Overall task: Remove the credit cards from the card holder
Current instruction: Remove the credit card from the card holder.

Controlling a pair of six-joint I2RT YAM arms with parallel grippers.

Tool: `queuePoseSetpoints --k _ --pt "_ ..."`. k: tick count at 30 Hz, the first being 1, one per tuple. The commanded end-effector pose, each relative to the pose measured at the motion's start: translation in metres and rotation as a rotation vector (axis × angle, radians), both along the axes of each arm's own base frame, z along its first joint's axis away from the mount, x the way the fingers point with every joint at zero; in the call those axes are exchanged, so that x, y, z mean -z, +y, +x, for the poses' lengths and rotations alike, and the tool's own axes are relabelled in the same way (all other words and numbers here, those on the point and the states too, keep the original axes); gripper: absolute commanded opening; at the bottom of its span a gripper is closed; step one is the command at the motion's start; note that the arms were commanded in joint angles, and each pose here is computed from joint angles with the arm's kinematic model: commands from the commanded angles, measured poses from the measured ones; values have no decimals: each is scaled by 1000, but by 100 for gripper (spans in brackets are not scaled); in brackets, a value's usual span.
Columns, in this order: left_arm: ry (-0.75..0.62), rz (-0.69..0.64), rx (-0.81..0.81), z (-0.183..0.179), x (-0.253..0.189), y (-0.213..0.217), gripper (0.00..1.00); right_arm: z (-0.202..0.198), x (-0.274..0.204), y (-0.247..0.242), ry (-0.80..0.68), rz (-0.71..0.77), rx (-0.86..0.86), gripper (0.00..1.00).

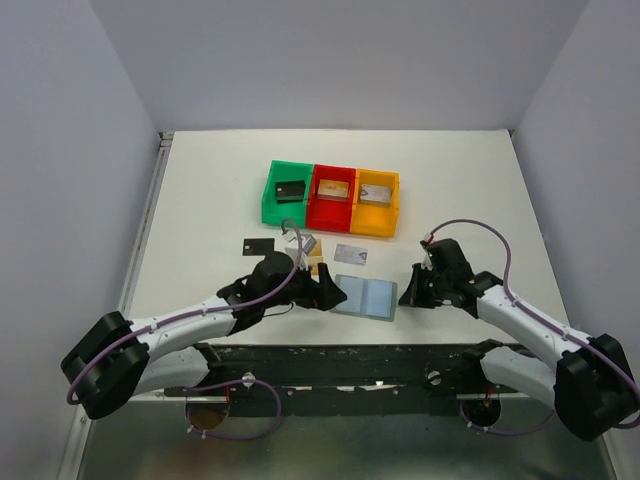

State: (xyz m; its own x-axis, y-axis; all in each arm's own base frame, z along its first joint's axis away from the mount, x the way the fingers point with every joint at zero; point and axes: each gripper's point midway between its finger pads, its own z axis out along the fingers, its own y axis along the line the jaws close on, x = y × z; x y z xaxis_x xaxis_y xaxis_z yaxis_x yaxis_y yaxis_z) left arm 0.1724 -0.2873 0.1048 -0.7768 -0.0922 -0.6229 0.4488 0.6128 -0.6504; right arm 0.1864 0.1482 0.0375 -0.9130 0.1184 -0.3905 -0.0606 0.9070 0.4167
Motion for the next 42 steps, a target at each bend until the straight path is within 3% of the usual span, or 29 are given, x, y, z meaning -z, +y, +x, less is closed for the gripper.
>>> queuePoseSetpoints --k 1,12,42 --pt "-30 -44 79 1 -15 -20 88 -9 0 9 3 62 5 0" --pt "2 2 127 7 0 -35 80 5 -13 5 -37 21 17 0" --pt "126 130 107 10 53 -35 80 11 -14 10 -48 28 -18 0"
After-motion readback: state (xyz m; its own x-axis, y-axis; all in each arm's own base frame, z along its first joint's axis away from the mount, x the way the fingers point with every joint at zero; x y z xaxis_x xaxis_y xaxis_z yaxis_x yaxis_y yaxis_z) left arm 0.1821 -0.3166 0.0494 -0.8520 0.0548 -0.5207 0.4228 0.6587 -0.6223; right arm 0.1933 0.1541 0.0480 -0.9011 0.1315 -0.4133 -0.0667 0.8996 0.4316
